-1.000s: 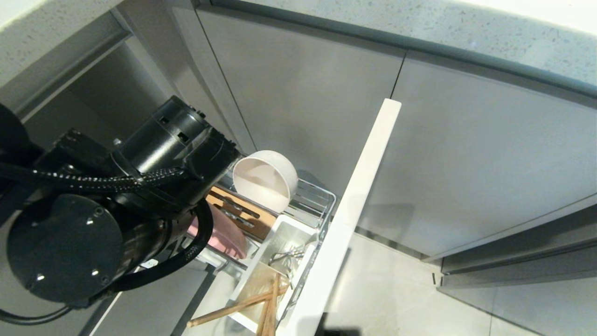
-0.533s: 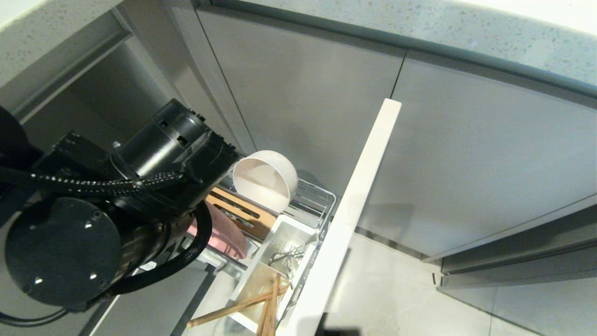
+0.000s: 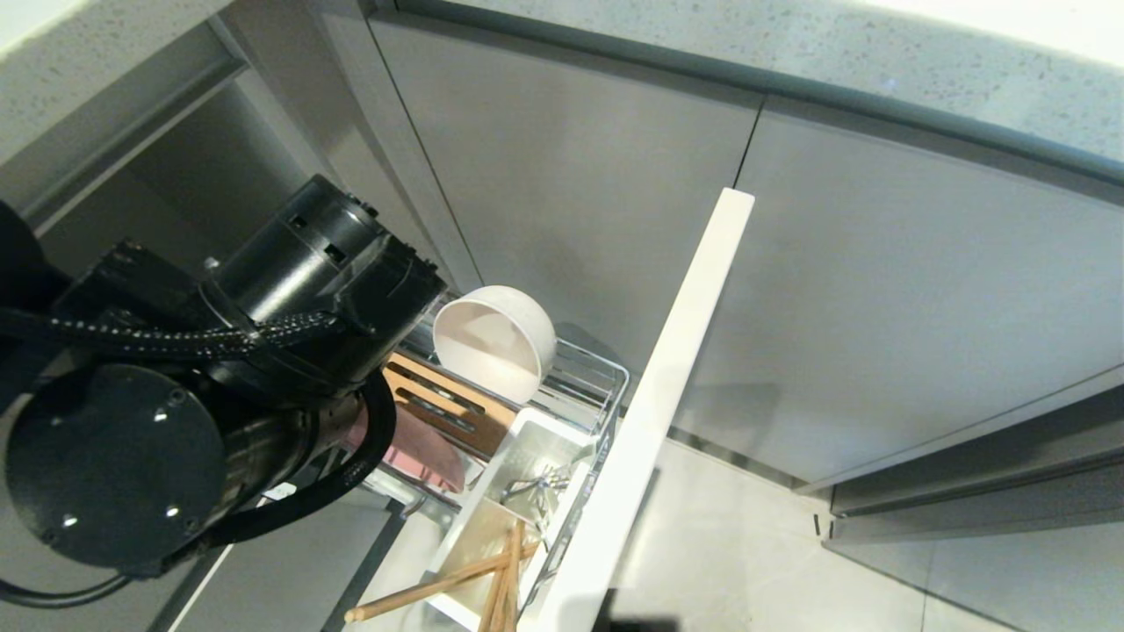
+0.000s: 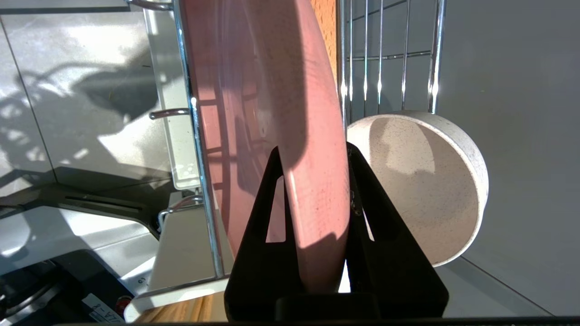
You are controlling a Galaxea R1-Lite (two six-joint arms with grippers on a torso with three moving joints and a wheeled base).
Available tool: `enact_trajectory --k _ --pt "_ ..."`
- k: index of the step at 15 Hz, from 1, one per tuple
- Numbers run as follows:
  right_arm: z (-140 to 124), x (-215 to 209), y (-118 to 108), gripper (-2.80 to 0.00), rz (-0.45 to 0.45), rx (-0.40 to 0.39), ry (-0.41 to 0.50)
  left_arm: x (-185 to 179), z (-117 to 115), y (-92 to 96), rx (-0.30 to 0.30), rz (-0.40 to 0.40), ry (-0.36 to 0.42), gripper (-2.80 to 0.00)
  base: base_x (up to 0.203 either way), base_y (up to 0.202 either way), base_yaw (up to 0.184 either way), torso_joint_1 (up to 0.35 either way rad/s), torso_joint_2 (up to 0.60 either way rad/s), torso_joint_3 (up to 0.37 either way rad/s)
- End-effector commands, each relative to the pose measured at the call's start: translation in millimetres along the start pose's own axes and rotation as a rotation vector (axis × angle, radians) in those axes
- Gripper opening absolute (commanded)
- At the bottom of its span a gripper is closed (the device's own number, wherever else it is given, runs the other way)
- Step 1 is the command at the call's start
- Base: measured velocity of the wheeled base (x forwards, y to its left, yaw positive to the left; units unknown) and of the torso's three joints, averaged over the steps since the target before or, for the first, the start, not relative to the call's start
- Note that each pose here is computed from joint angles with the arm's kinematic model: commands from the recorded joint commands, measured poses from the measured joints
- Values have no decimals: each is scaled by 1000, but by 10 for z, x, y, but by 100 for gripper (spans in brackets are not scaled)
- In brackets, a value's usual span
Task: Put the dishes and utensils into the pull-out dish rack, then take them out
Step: Take the plate out of the cupboard
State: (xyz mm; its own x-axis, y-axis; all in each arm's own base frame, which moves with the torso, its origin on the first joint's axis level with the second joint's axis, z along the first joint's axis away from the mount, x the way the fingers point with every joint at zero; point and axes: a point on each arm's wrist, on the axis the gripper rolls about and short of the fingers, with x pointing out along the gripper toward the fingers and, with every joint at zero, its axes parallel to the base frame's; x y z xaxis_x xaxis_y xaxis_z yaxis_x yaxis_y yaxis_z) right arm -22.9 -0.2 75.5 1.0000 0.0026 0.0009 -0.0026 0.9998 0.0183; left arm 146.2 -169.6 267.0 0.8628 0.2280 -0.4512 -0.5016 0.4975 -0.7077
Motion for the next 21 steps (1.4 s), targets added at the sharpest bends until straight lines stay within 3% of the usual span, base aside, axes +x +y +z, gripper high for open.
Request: enact_trajectory --k 1,5,11,21 --pt "-4 2 0 -280 0 0 2 -15 24 4 -9 -3 -7 -280 0 0 0 0 0 0" --pt "-4 2 0 -280 0 0 2 -94 104 -53 21 -38 -25 -280 0 0 0 0 0 0" --pt "-4 2 0 -280 0 0 2 -292 347 -315 54 -128 -57 -280 0 0 0 0 0 0" --pt "-4 2 0 -280 0 0 2 -776 644 -636 170 -313 -11 -280 0 0 0 0 0 0"
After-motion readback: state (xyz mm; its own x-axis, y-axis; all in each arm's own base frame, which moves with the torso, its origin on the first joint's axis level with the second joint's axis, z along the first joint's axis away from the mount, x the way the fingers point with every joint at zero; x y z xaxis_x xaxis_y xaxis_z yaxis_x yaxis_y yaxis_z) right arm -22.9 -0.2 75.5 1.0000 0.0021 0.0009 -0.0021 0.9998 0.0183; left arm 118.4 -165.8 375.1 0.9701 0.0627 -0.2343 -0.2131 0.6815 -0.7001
